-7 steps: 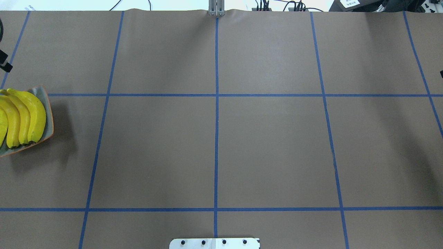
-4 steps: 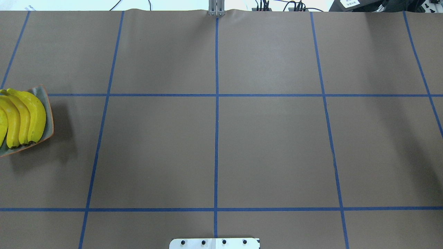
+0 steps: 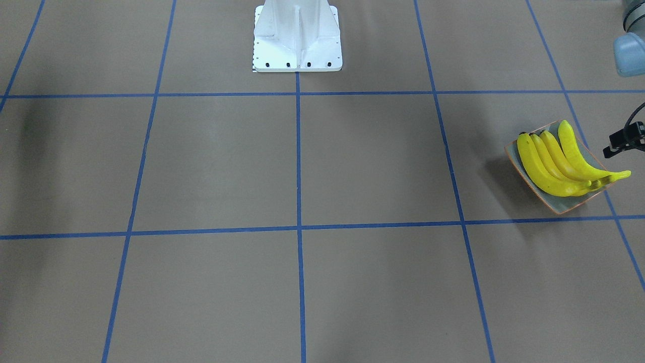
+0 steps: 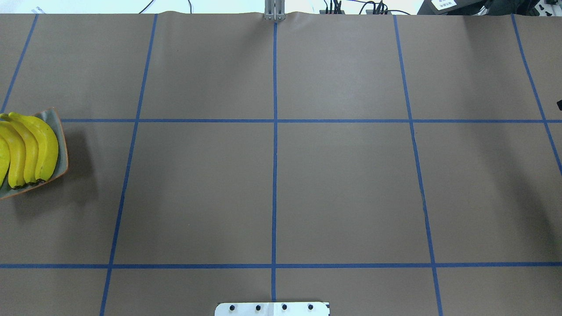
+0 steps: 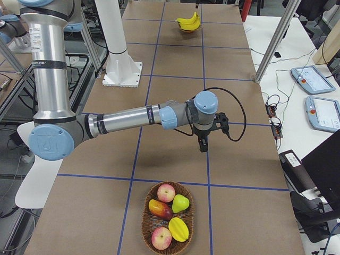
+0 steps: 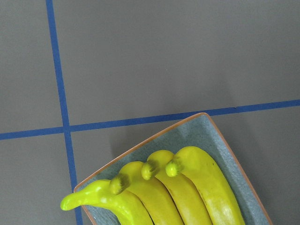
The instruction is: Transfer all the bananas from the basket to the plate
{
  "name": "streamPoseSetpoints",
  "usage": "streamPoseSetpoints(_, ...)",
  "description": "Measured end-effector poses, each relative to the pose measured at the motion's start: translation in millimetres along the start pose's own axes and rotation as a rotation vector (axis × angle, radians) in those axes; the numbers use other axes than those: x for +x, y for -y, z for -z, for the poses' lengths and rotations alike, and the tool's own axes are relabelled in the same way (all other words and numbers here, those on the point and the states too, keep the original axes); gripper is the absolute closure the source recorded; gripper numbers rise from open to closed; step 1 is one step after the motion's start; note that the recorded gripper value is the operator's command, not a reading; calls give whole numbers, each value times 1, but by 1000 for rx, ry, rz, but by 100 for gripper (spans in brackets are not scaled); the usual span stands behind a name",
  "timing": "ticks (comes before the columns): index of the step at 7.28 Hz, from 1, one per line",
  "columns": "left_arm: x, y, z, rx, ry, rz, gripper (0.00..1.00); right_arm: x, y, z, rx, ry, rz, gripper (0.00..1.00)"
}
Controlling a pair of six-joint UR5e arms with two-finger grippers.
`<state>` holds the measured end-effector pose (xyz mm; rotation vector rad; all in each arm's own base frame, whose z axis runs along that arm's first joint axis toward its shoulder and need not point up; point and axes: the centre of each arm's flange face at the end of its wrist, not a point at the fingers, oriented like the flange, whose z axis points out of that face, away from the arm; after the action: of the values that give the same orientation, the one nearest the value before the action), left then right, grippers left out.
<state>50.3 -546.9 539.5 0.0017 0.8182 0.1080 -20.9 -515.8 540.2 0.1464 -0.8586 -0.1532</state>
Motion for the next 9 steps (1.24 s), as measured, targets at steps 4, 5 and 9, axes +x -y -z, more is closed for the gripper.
streamPoseSetpoints(4, 2, -10, 3, 5, -1, 28, 0, -6, -3, 6, -10, -13, 45, 0)
streamPoseSetpoints(5, 1, -12, 2, 4, -1, 31, 0, -2, -3, 6, -23, -37, 61, 0)
streamPoseSetpoints(9, -1, -13, 0, -1, 0, 35, 0, 20, -5, 33, -108, -107, 60, 0)
